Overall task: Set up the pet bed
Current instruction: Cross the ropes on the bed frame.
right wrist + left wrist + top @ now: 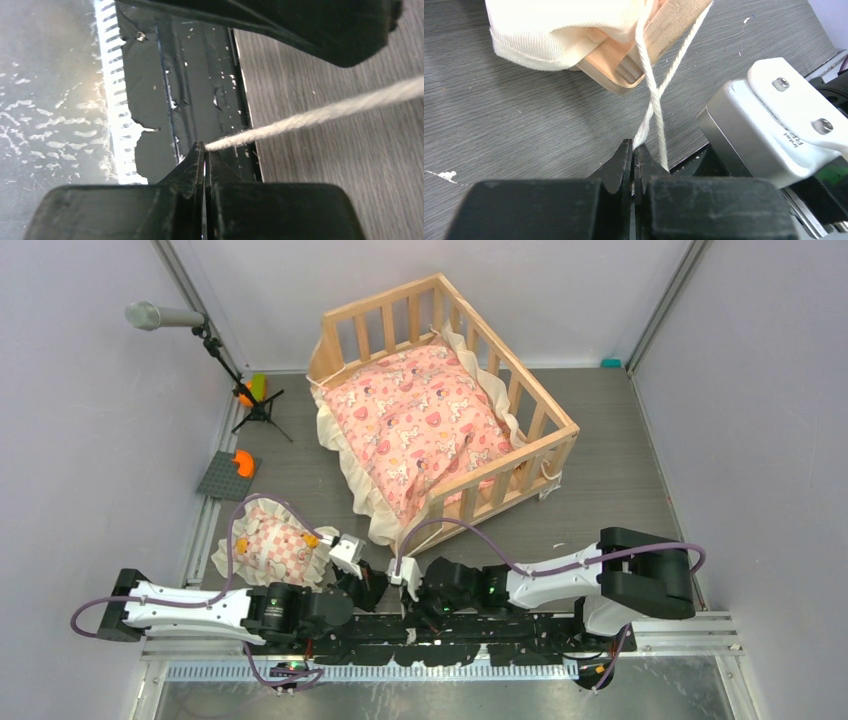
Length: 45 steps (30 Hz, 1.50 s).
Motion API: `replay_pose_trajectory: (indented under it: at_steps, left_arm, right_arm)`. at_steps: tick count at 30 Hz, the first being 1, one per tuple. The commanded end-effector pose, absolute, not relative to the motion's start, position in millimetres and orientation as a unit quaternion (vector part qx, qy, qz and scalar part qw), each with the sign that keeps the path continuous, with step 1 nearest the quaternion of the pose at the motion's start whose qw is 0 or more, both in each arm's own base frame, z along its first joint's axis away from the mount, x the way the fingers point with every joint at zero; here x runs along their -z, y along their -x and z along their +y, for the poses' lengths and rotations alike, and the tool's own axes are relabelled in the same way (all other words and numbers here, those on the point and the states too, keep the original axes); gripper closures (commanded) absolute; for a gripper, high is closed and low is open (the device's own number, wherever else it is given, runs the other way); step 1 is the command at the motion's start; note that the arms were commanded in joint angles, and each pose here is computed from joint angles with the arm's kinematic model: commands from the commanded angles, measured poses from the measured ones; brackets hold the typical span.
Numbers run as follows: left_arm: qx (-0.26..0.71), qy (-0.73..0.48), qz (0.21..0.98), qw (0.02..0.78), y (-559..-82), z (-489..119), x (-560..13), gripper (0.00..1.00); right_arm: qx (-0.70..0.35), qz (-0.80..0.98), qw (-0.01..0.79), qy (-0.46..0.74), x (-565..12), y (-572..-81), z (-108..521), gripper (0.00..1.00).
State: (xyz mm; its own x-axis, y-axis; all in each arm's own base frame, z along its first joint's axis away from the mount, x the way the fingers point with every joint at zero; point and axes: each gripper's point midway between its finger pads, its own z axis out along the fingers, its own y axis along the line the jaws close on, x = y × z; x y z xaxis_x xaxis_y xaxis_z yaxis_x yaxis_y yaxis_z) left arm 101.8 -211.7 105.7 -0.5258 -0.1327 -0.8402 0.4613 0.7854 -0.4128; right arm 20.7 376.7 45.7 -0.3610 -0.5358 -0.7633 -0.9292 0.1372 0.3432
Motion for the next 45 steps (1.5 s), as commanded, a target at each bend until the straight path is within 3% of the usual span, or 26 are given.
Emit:
replay_pose_trajectory:
  at_steps: [1, 8, 20, 45]
  left_arm:
    - [0.292, -0.101, 0.820, 0.483, -105, -204, -98, 1.00]
    - [0.312, -0.129, 0.816, 0.469, -96, -219, -103, 1.00]
    - [0.350, -0.146, 0.803, 0.460, -87, -243, -131, 1.00]
    - [0.389, -0.149, 0.790, 0.449, -79, -262, -145, 1.00]
  right_arm:
    - [-0.385, 0.723, 0.266, 0.509, -47, -27, 379, 1.00]
    - [-0.370, 0.742, 0.346, 0.440, -66, -54, 358, 1.00]
    - [-0.371, 0.746, 0.372, 0.408, -73, -62, 345, 0.96]
    - [-0.351, 0.741, 0.514, 0.253, -106, -121, 342, 0.96]
